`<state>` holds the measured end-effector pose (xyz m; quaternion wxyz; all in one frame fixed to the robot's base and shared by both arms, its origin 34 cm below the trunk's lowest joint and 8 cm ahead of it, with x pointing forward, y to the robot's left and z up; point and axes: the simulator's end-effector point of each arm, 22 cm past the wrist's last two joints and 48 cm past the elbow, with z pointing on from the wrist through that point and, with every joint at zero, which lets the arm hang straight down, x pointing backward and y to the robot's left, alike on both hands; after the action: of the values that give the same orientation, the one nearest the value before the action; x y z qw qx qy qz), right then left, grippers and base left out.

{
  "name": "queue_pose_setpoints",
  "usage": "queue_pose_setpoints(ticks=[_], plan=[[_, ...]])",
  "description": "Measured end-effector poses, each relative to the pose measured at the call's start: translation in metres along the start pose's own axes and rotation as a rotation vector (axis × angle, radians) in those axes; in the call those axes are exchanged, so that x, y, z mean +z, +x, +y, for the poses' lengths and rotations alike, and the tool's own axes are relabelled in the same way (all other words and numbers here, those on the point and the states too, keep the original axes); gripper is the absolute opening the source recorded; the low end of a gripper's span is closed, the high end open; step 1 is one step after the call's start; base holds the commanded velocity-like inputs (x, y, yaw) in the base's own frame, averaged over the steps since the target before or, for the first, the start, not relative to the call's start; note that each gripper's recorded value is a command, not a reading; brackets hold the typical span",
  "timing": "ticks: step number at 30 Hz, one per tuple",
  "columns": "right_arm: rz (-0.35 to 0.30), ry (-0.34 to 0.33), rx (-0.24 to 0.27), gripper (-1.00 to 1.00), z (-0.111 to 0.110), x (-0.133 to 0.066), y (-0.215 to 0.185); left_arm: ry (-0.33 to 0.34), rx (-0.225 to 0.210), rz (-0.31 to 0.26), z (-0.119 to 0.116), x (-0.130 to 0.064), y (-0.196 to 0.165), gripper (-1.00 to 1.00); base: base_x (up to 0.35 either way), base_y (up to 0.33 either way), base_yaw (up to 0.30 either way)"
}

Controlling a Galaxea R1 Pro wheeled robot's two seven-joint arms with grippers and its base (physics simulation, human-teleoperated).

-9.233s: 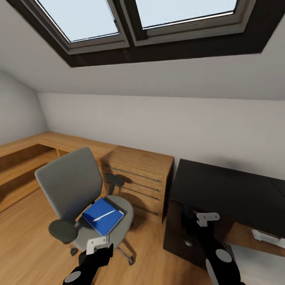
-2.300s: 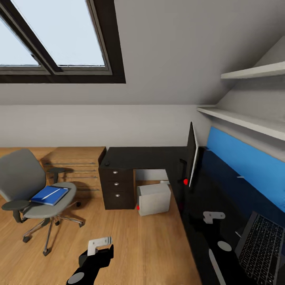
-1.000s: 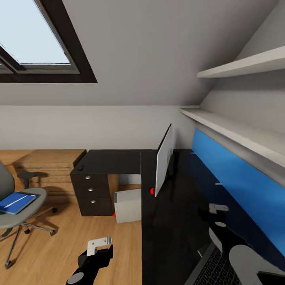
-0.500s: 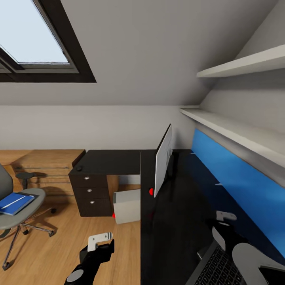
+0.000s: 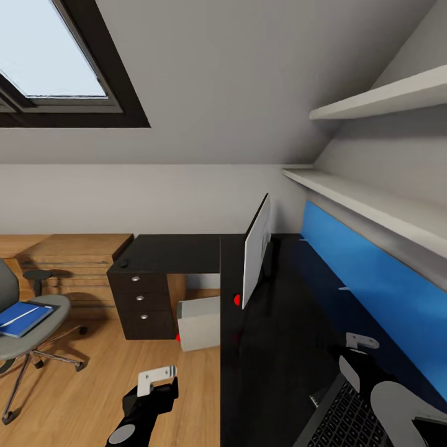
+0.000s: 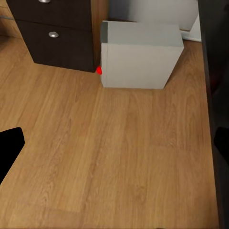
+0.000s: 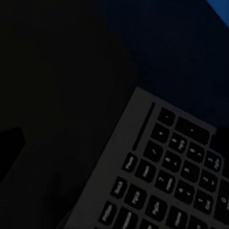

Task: In the bedroom, organize the workspace by keeping the computer under the desk, ensuring the monitor is on the desk, placing the keyboard on the desk next to the monitor, placing the mouse on the desk next to the keyboard, moving the folder from the swivel chair onto the desk next to the mouse, stacking the notebook on top of the folder with the pen on top of the notebook, and positioning the swivel chair next to the desk.

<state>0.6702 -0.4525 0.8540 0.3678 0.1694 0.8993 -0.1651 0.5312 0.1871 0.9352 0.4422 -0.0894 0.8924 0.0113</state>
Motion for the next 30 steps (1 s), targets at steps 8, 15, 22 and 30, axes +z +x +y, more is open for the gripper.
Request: queue_pose_setpoints(ticks=[8,15,22,30], plan=[[0.003,-0.001,-0.001,1.00,0.003,0.006,0.004,-0.001,0.001,-0.001,0.000,0.006,0.003,1.00,0.000,0.000,0.000],[0.005,0.000,-0.002,1.00,0.005,0.012,0.007,-0.001,0.000,-0.002,0.000,0.011,0.006,1.00,0.000,0.000,0.000],[0.007,0.004,-0.003,1.00,0.004,0.018,0.011,-0.001,0.000,-0.003,0.000,0.017,0.010,1.00,0.000,0.000,0.000],[0.022,0.004,-0.010,1.00,0.007,0.025,0.019,0.000,0.000,-0.003,0.000,0.024,0.015,1.00,0.000,0.000,0.000]])
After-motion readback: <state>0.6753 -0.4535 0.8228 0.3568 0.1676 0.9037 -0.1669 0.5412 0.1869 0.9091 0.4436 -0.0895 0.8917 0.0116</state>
